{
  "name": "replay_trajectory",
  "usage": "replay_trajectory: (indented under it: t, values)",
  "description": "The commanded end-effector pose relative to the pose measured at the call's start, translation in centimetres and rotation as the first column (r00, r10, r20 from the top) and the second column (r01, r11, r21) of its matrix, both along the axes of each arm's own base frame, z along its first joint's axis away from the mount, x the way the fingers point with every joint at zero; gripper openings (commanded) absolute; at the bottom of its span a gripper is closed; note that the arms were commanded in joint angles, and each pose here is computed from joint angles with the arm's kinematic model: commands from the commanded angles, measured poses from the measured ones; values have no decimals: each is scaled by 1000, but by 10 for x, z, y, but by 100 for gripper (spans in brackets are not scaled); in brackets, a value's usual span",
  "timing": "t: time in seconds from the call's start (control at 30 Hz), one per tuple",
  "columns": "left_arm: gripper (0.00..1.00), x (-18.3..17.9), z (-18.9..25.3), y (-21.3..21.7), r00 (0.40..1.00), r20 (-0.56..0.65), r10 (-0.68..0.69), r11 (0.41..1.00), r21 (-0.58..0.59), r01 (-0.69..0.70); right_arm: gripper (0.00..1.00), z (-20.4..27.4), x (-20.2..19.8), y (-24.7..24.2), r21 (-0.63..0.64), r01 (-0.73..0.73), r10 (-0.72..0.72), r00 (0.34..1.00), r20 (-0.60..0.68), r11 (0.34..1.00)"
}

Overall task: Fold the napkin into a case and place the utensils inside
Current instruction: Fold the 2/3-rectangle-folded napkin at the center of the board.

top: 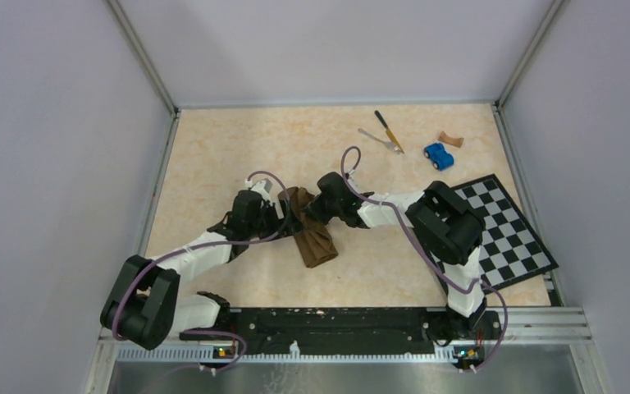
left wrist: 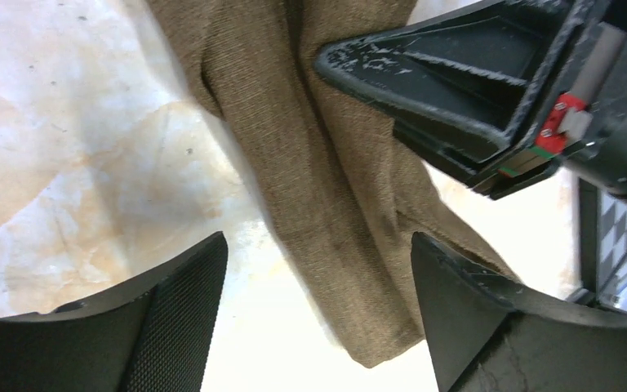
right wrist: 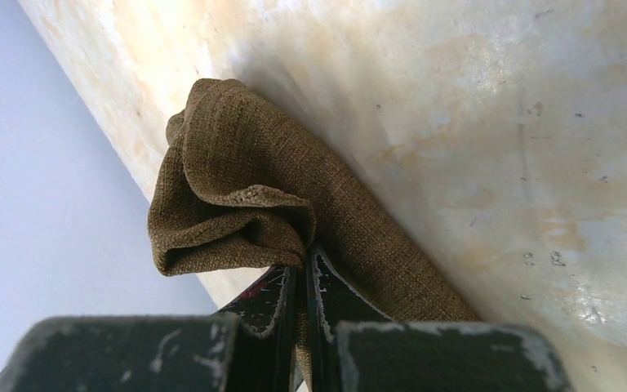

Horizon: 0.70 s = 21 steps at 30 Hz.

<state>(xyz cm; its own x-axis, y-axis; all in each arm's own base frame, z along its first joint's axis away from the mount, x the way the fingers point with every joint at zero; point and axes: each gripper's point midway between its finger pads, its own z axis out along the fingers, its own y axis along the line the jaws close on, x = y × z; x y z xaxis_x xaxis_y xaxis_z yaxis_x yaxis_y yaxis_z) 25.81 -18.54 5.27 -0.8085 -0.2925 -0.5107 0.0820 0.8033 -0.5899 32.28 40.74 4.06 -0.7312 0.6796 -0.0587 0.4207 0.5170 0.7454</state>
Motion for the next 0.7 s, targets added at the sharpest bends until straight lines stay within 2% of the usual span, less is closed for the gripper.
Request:
replay_trajectory:
  t: [0.0, 0.17, 0.3, 0.47, 0.53, 0.67]
  values:
    - [92, 11, 19, -9, 998, 31, -57, 998, 1, 57, 0, 5, -2, 12, 21, -24, 24, 1000, 20, 999]
    - [95, 18, -6, -11, 996, -74, -45, 998, 43, 48, 0, 6, -3, 14, 22, -37, 36, 999, 19, 999]
    - [88, 24, -15, -6, 997, -72, -9, 997, 73, 15, 0, 10, -3, 13, 29, -32, 31, 999, 27, 999]
    - [89, 31, -24, 0, 997, -68, 36, 994, 105, -29, 0, 15, -3, 16, 40, -40, 39, 999, 34, 998]
    - [82, 31, -37, 6, 990, -114, 80, 988, 143, -64, 0, 17, -6, 20, 50, -49, 47, 998, 33, 998]
    - [57, 28, -49, 18, 975, -148, 163, 973, 186, -134, 0, 21, -11, 24, 63, -63, 61, 998, 35, 996]
